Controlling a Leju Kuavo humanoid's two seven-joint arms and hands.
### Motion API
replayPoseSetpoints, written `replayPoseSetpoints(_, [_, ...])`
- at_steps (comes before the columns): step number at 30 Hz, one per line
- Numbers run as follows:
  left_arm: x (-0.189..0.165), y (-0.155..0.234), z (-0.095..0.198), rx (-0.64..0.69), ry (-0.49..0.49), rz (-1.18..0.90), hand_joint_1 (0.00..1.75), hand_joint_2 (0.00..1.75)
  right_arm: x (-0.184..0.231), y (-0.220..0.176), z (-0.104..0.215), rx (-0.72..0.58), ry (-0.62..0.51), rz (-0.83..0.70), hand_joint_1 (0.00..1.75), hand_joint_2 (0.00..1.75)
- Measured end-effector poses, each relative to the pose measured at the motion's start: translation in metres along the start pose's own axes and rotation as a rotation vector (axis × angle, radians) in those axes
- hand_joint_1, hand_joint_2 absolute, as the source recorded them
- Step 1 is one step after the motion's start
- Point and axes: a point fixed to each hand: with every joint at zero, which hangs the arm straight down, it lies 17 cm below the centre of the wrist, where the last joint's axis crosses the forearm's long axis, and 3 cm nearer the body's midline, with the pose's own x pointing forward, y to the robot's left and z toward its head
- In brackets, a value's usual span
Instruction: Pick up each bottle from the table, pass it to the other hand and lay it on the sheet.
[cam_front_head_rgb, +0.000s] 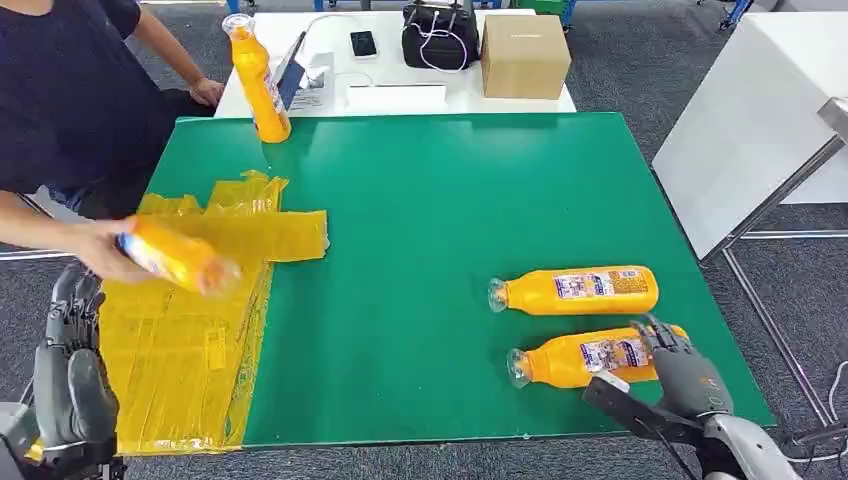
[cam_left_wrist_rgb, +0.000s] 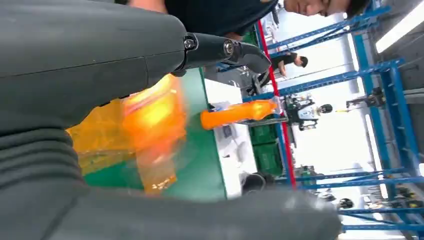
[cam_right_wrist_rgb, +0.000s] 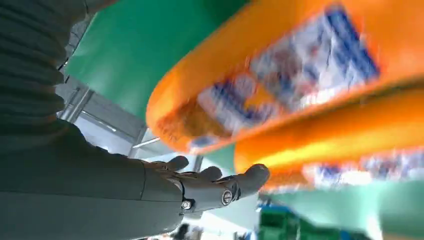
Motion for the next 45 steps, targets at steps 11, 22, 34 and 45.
replayPoseSetpoints(11, [0.015, -0.011, -0.018, -0.019, -0.040, 0.107, 0.00, 0.00, -0.051, 0.024, -0.018, 0.116, 0.078, 0.295, 1.64, 1.75])
replayPoseSetpoints(22, [0.019, -0.016, -0.018, -0.037, -0.061, 0.135, 0.00, 0.00, -0.078, 0.028, -0.037, 0.134, 0.109, 0.393, 1.75, 1.75])
replayPoseSetpoints(34, [0.023, -0.017, -0.018, -0.038, -0.077, 0.164, 0.00, 0.00, -0.081, 0.034, -0.045, 0.153, 0.108, 0.448, 1.75, 1.75])
replayPoseSetpoints(45, [0.023, -0.027, -0.022, -0.067, -0.034, 0.218, 0.00, 0.00, 0.002, 0.051, -0.050, 0.207, -0.009, 0.047, 1.75, 1.75])
